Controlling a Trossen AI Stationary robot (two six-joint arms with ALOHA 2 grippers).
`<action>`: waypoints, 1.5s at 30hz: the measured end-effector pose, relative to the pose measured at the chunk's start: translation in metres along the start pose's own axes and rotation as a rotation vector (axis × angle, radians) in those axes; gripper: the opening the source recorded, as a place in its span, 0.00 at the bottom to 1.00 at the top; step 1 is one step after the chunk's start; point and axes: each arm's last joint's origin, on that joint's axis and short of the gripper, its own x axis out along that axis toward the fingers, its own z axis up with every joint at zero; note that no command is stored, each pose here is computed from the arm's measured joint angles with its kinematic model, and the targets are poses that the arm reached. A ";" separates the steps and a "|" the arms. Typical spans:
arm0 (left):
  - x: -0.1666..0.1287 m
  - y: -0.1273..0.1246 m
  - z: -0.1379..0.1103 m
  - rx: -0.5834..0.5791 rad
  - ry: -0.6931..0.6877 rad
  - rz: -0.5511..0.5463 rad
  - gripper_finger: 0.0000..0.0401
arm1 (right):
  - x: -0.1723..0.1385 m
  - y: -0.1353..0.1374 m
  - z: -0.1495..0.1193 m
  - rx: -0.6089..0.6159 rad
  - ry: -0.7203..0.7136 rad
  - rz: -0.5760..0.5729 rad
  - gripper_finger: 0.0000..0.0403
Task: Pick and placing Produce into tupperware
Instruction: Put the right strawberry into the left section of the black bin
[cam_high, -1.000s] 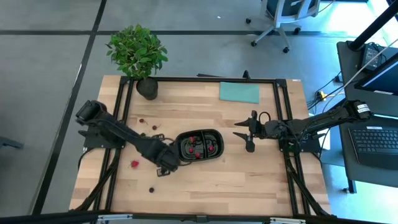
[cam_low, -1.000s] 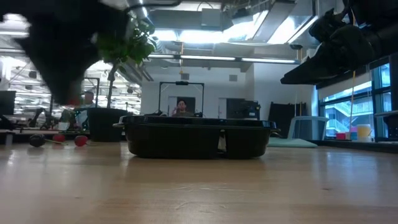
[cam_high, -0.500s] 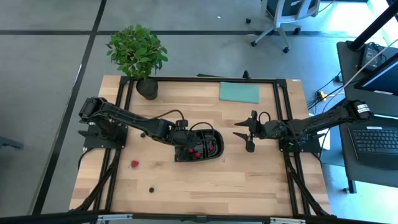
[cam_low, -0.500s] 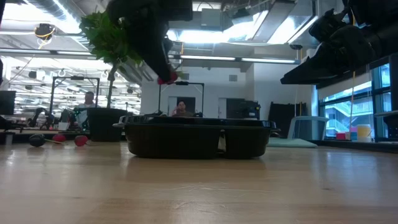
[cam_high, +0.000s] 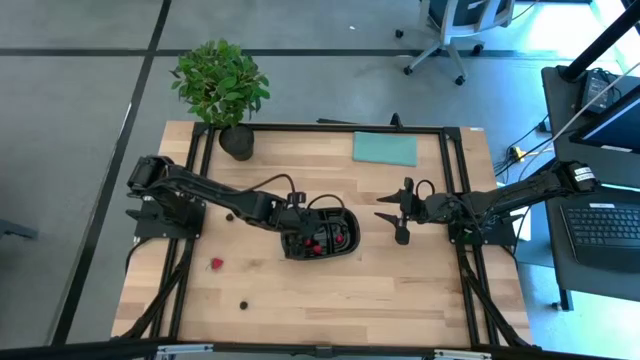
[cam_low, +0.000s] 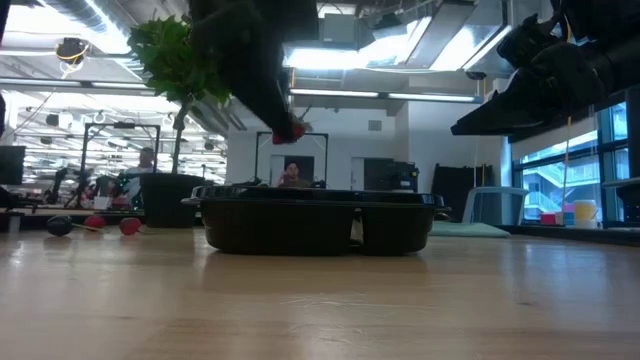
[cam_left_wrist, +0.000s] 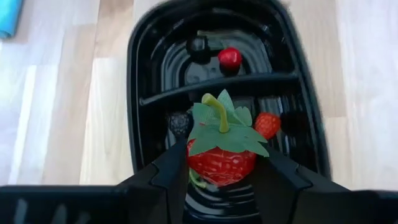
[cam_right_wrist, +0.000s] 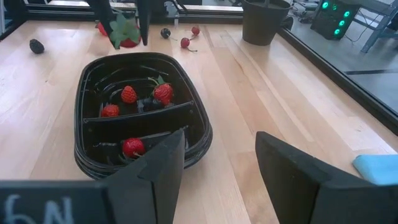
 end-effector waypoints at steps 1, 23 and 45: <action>0.002 0.000 -0.002 -0.001 0.001 0.000 0.35 | 0.000 0.000 0.000 0.000 0.000 0.000 0.50; 0.031 -0.002 -0.038 -0.089 0.012 -0.022 0.35 | 0.000 0.000 0.000 0.000 0.000 0.000 0.50; 0.031 -0.003 -0.036 -0.092 -0.010 -0.022 0.35 | 0.000 0.000 0.000 0.000 0.000 0.000 0.50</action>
